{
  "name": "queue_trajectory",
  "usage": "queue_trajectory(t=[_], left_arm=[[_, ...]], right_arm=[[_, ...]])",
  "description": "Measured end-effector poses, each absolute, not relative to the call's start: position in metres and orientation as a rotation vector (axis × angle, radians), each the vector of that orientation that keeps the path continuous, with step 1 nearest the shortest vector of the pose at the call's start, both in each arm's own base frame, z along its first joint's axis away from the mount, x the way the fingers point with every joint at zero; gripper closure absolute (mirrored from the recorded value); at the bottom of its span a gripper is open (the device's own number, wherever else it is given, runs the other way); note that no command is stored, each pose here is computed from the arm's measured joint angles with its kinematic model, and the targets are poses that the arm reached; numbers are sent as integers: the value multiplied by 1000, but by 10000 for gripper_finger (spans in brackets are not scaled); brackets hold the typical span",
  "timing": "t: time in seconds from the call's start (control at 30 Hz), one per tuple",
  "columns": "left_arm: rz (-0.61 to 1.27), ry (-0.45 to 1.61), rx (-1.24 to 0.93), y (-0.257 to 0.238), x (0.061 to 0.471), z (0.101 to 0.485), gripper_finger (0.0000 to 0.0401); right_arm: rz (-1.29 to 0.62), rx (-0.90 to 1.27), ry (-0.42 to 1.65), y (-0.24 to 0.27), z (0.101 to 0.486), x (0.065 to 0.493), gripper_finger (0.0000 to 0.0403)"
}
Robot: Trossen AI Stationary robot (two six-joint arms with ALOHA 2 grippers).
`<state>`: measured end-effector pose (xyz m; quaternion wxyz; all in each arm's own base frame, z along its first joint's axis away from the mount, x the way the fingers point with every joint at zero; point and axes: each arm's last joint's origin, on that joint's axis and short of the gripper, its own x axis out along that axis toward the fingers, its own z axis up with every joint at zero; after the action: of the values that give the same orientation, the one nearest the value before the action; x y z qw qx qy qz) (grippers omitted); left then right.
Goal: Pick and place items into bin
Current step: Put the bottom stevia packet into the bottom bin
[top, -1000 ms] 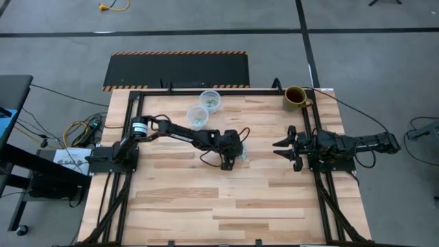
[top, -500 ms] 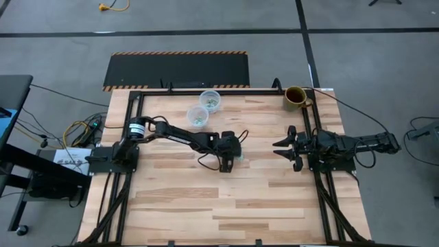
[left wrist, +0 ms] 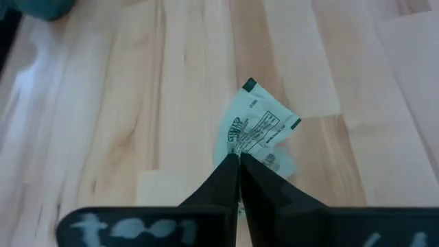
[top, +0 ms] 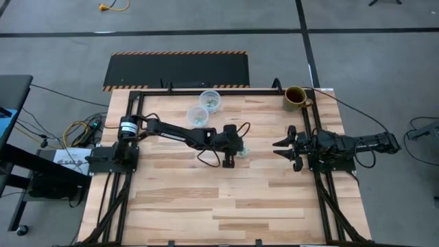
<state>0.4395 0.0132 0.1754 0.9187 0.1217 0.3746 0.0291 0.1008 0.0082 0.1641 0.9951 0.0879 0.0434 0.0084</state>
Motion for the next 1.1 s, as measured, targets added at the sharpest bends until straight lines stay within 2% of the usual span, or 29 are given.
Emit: queue_trajectory(t=[0.27,0.47,0.6,0.8,1.1], left_arm=[[220,818,381,17,426,200,401],[423,1006,493,31,387,235,401],[517,1102,433,52,359,248,401],[606,1156,357,77,324,239,401],[575,1212,364,84,299,222,401]], right_arm=[[17,176,87,8,164,101,267],[17,176,87,8,164,101,267],[16,176,88,8,164,101,267],[18,176,87,8,164,101,267],[18,176,87,8,164,101,267]])
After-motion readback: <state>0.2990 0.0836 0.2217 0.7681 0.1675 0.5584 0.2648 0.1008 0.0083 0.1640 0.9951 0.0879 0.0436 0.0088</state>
